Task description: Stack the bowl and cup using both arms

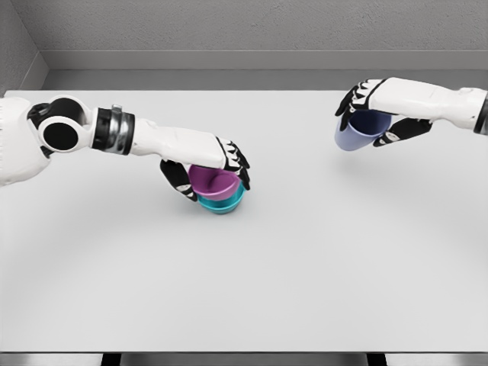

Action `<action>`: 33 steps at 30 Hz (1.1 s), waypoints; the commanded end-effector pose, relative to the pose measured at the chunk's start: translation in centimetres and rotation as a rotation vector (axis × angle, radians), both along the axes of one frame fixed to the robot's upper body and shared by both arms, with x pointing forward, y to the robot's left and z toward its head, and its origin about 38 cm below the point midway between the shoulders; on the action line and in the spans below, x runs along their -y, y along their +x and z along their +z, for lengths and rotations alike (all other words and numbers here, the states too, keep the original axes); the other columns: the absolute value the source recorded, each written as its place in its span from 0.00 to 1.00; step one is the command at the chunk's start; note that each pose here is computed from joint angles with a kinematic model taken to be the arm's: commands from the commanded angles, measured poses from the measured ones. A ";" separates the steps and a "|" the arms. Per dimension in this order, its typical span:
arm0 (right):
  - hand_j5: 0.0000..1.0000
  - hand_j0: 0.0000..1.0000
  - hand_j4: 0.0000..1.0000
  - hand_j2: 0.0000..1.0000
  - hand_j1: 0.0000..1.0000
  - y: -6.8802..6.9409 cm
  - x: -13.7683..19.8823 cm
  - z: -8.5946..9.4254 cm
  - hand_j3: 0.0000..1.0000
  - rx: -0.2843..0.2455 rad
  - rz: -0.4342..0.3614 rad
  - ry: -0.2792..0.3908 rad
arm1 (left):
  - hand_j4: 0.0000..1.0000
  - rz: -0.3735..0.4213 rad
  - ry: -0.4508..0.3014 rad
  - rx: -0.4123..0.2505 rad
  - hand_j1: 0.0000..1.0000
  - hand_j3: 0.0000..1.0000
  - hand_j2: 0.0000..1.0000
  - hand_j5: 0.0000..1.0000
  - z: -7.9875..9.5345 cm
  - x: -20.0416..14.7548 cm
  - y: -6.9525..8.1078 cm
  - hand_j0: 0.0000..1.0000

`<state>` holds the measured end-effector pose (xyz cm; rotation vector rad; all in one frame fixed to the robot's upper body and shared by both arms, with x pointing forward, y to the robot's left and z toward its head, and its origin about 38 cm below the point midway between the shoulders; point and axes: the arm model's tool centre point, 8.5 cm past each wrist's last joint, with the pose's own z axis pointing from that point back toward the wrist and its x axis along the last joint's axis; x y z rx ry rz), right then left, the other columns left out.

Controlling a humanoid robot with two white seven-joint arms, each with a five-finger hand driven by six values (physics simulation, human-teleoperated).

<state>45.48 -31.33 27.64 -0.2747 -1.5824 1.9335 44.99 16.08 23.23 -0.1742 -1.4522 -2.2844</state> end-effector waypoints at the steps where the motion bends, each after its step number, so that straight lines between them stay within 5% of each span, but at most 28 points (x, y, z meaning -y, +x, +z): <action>1: 0.55 0.55 0.55 0.55 0.55 0.0 -0.2 0.0 0.55 -0.002 0.003 0.007 | 0.79 0.003 -0.006 -0.005 0.79 0.79 0.79 0.79 0.0 0.1 0.1 0.79; 33: 0.55 0.55 0.55 0.55 0.55 -0.5 -5.1 1.3 0.55 0.039 0.129 0.048 | 0.79 0.023 0.011 -0.022 0.79 0.79 0.79 0.79 -1.1 0.3 0.8 0.79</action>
